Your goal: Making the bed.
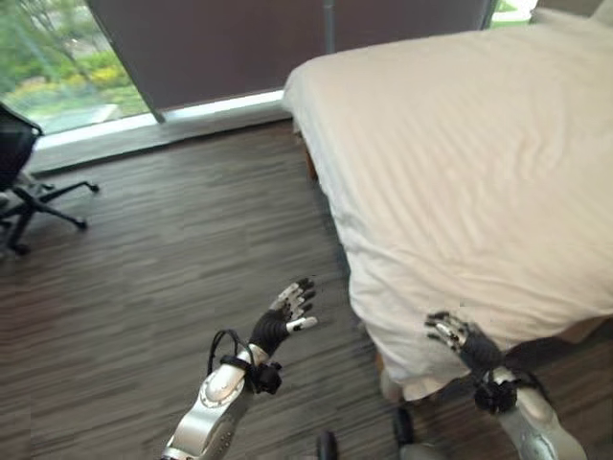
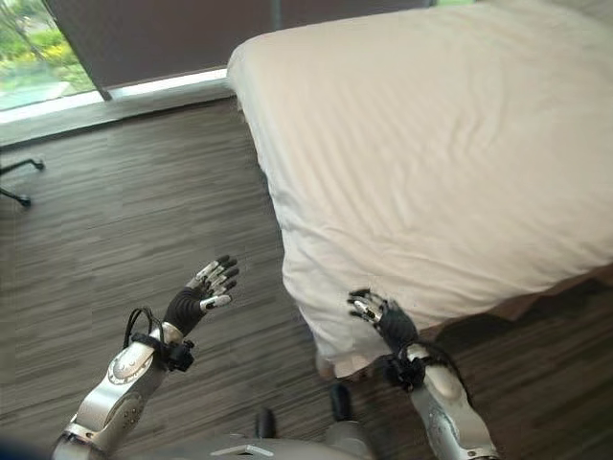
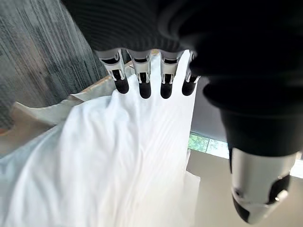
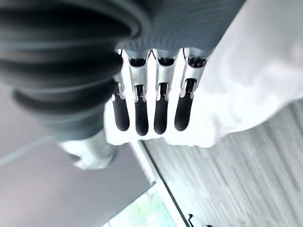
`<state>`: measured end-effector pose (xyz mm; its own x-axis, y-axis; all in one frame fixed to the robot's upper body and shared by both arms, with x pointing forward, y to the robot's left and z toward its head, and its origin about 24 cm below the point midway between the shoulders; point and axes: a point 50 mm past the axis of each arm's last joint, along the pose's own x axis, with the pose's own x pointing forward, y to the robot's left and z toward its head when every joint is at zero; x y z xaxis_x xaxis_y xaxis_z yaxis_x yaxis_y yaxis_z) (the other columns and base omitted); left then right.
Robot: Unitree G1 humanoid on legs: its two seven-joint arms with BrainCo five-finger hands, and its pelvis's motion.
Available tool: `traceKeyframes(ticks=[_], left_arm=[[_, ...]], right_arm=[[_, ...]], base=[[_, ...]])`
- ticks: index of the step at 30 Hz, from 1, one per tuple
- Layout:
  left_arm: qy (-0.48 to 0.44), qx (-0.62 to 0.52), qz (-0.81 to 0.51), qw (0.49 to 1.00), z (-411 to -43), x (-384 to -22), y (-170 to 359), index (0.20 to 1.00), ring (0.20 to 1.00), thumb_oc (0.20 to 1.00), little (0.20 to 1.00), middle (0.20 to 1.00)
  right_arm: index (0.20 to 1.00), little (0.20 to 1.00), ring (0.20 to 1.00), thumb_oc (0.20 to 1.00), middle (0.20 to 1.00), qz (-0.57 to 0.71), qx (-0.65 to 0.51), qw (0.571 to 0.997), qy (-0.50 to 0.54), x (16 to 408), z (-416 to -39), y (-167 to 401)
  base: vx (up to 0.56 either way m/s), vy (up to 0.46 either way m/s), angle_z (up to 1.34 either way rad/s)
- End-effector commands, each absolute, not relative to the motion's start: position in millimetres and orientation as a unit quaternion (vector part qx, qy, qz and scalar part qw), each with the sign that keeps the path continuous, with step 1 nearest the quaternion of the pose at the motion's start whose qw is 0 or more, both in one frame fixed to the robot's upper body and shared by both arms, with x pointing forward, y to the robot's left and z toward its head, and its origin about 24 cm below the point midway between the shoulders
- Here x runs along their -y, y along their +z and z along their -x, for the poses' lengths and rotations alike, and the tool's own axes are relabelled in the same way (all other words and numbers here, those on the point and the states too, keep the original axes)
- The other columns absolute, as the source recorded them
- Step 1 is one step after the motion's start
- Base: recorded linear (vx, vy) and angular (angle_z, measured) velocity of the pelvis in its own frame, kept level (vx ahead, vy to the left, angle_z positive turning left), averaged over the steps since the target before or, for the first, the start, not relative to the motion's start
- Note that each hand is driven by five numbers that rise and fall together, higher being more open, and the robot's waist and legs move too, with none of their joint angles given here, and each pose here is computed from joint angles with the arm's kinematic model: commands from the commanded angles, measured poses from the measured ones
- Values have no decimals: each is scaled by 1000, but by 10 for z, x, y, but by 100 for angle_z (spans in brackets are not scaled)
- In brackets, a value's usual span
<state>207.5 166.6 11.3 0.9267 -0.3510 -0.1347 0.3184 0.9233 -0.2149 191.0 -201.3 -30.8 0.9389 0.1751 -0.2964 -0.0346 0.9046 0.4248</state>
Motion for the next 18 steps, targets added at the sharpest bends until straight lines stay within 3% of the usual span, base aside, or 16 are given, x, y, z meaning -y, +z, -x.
traceKeyframes(ticks=[1, 9, 18], left_arm=[[-181, -28, 92, 979, -2273, -1636, 317, 1000, 1000, 1000, 1000, 1000], [-233, -10, 97, 968, -2370, -1344, 389, 1000, 1000, 1000, 1000, 1000], [-249, -19, 116, 961, -2409, -1215, 376, 1000, 1000, 1000, 1000, 1000]], right_arm=[[200, 200, 200, 200, 200, -289, -44, 955, 43, 1949, -2320, 78], [200, 200, 200, 200, 200, -270, 16, 959, 84, 1855, -2570, 397], [200, 200, 200, 200, 200, -274, 111, 955, 5, 1998, -2917, 814]], base=[[-50, 5, 4], [-14, -7, 2], [3, -6, -1]])
